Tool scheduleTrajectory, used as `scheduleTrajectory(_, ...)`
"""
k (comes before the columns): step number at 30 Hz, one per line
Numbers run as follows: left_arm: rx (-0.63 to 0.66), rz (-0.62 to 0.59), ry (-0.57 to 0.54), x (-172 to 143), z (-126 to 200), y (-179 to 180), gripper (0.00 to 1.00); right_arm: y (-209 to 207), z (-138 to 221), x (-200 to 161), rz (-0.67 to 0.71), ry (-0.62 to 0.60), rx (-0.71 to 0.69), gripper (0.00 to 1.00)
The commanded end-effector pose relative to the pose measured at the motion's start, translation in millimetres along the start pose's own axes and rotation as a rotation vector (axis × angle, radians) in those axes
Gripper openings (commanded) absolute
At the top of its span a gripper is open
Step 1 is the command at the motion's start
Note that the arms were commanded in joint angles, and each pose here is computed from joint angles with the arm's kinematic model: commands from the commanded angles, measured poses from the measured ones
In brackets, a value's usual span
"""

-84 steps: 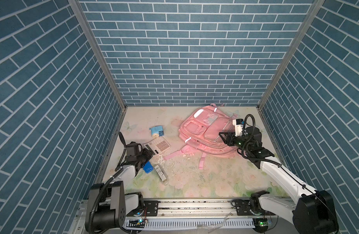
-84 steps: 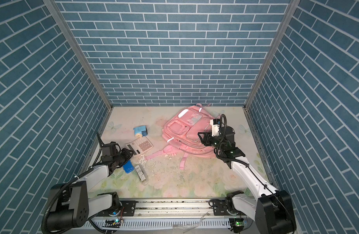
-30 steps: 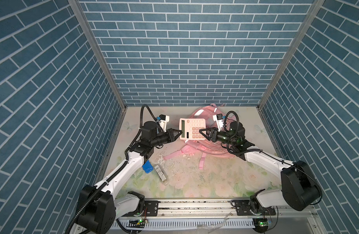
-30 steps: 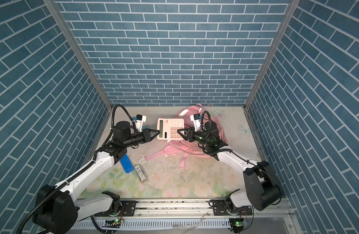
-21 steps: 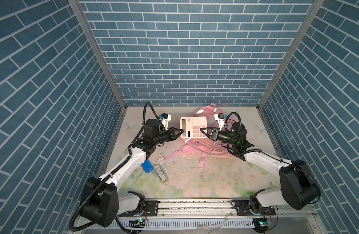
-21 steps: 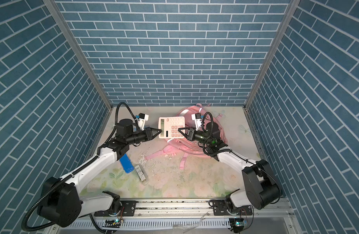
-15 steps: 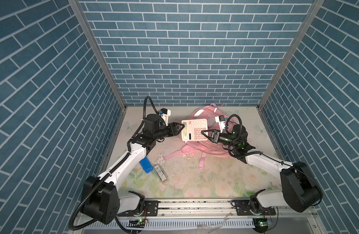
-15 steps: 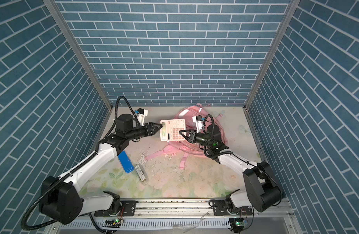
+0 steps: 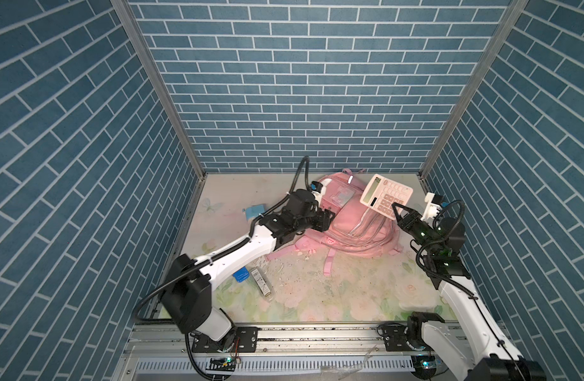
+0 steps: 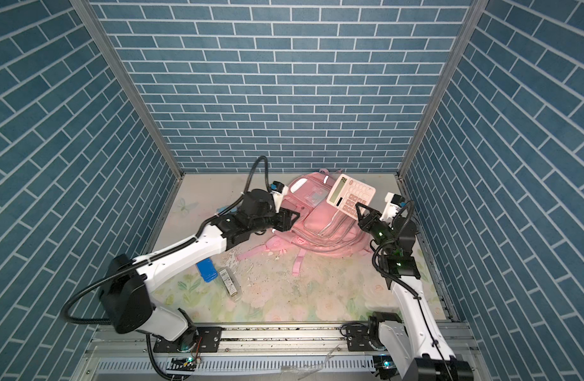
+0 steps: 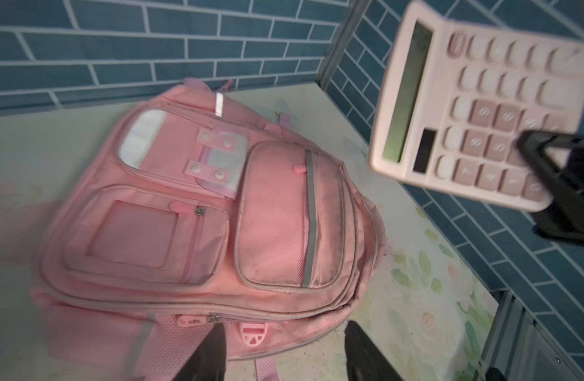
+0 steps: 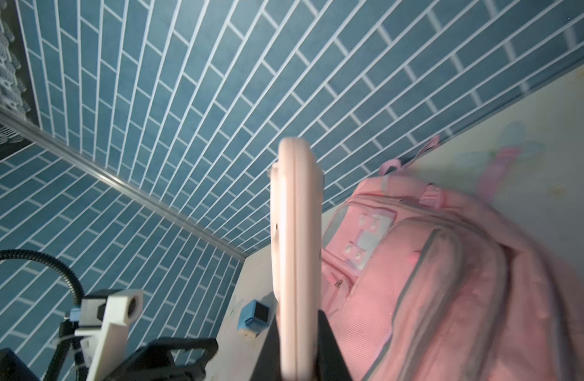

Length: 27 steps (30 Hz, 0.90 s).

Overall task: Pack books, pencil case, and school supplies into a backpack
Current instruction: Open the student bag at the center of the table.

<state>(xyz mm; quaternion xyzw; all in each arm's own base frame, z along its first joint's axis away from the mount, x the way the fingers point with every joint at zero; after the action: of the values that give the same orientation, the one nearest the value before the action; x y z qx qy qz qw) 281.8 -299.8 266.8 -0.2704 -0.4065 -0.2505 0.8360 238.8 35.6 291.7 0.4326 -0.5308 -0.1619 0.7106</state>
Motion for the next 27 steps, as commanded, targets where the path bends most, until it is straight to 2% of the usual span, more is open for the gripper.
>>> scheduleTrajectory(1,0.021,-0.125,0.044,-6,-26,-28,0.58,-16,16,-9,0.021,-0.024,-0.145,0.05)
scheduleTrajectory(6,-0.043,-0.274,0.142,-26,-81,-72,0.59,-23,35,-13,0.001,-0.117,-0.216,0.05)
scheduleTrajectory(10,-0.047,-0.302,0.168,-35,-108,-85,0.61,-24,48,-15,0.002,-0.179,-0.257,0.03)
scheduleTrajectory(12,-0.032,-0.305,0.174,-36,-118,-85,0.63,-23,54,-13,0.016,-0.205,-0.279,0.03)
scheduleTrajectory(17,0.101,-0.294,0.211,-37,-140,-77,0.64,-19,61,-11,0.034,-0.24,-0.296,0.03)
scheduleTrajectory(25,0.218,-0.278,0.273,-46,-167,-68,0.64,-23,60,-15,0.025,-0.215,-0.301,0.03)
scheduleTrajectory(27,0.231,-0.277,0.283,-46,-171,-68,0.6,-23,60,-15,0.024,-0.215,-0.303,0.02)
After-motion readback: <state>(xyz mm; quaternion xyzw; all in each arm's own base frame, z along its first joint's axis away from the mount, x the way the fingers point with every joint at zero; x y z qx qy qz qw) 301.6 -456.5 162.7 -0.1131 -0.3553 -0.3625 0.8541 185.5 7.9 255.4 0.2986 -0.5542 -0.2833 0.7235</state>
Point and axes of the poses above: each gripper's point midway between its finger pads, its own z axis back along the fingers, its own y axis along the line the jaws close on, x = y × z, the point moved 9 cm from there along z, back along the fingers, and after that the axes turned 6 degrees about -z, right-handed, at the moved point
